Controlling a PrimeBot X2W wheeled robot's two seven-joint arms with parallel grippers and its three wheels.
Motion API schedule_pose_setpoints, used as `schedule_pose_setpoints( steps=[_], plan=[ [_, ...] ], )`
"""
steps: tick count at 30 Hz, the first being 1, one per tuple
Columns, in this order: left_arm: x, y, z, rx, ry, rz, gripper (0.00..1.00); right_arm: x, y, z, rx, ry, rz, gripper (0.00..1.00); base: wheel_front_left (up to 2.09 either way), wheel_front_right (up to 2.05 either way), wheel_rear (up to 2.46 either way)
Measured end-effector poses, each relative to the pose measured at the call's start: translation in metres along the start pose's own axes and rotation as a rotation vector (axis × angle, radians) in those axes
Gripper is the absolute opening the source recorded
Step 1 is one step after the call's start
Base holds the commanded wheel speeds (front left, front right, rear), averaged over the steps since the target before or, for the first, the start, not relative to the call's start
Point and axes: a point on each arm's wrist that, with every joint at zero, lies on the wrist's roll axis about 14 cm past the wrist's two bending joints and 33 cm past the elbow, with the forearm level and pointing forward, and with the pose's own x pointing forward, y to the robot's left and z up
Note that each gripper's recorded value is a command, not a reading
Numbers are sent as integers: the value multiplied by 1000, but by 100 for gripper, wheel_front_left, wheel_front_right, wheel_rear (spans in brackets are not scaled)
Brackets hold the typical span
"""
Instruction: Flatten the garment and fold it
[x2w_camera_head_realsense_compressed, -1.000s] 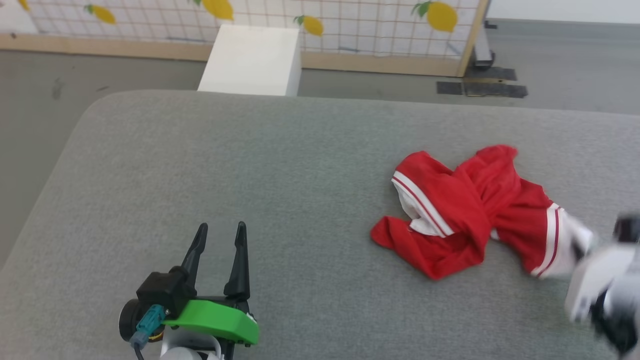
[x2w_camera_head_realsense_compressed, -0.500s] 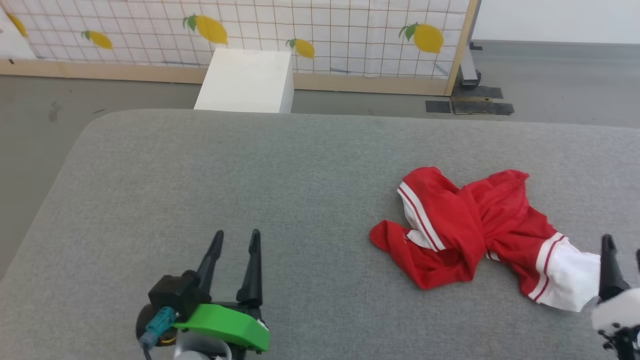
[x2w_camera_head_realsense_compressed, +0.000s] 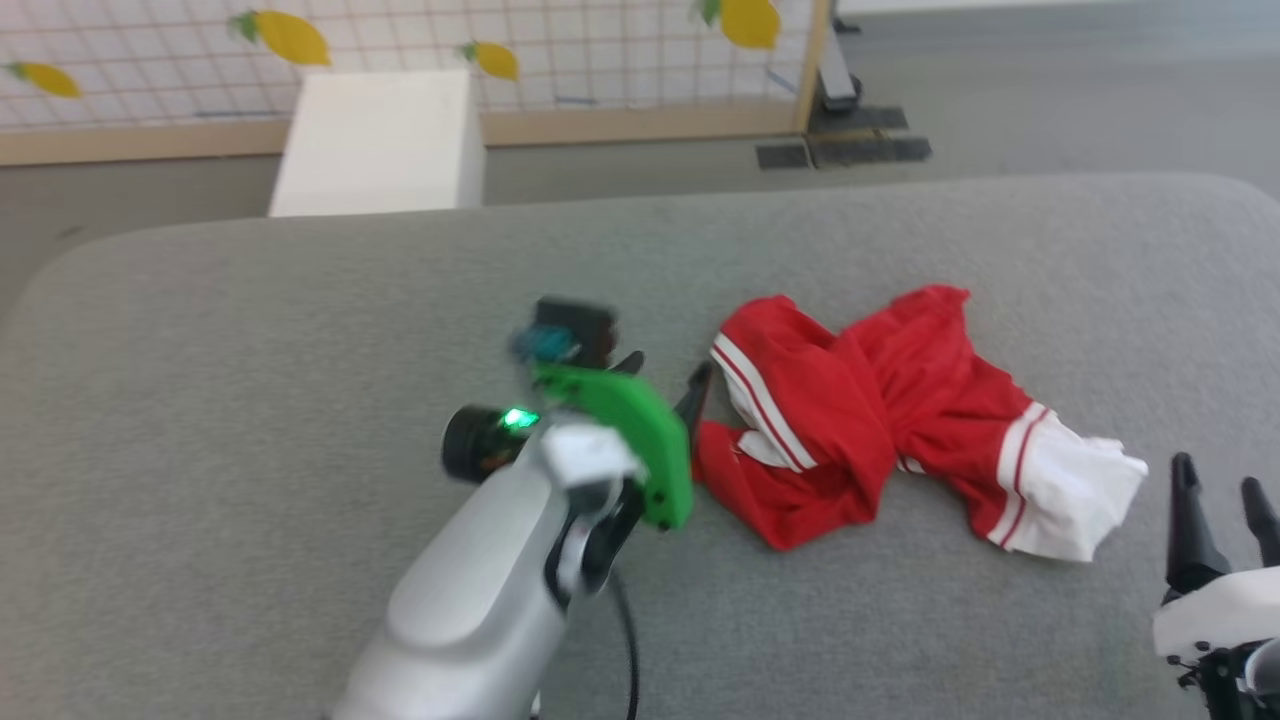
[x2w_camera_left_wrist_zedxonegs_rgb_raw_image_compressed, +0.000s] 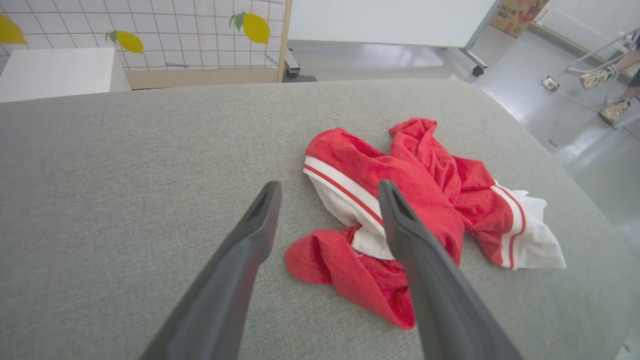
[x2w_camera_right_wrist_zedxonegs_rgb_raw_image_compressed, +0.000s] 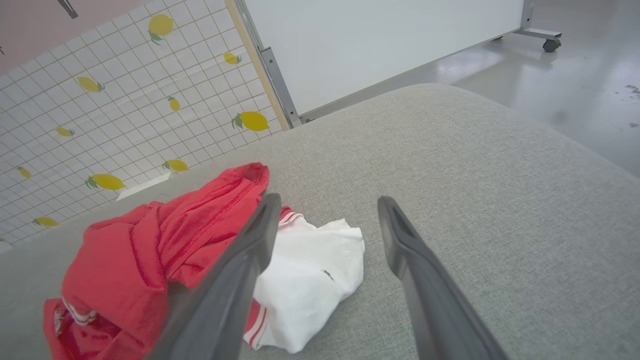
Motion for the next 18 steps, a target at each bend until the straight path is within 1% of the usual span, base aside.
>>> schedule_pose_setpoints(
  steps=[2,7,11,14,15,16,17,18],
  plan=[
    [17,-7,-14,29,134,-11,100,0,-3,-6,-5,18,-10,100,0,0,0],
    [39,-4,-63,167,438,24,100,1,-10,-16,-6,46,-37,100,0,0,0],
    [45,1,-103,239,619,33,100,0,-23,-24,-8,68,-80,100,0,0,0],
    [44,2,-129,267,720,23,100,-1,-32,-28,-13,79,-110,100,0,0,0],
    [45,1,-133,271,747,14,91,-3,-37,-30,-16,83,-125,100,0,0,0],
    [46,0,-134,271,753,5,41,-3,-39,-31,-19,87,-133,100,0,0,0],
    [47,-2,-135,253,757,-6,0,-3,-41,-33,-26,94,-138,100,0,0,0],
    [48,-2,-135,244,757,-12,0,-3,-41,-34,-32,101,-138,100,0,0,0]
  ],
)
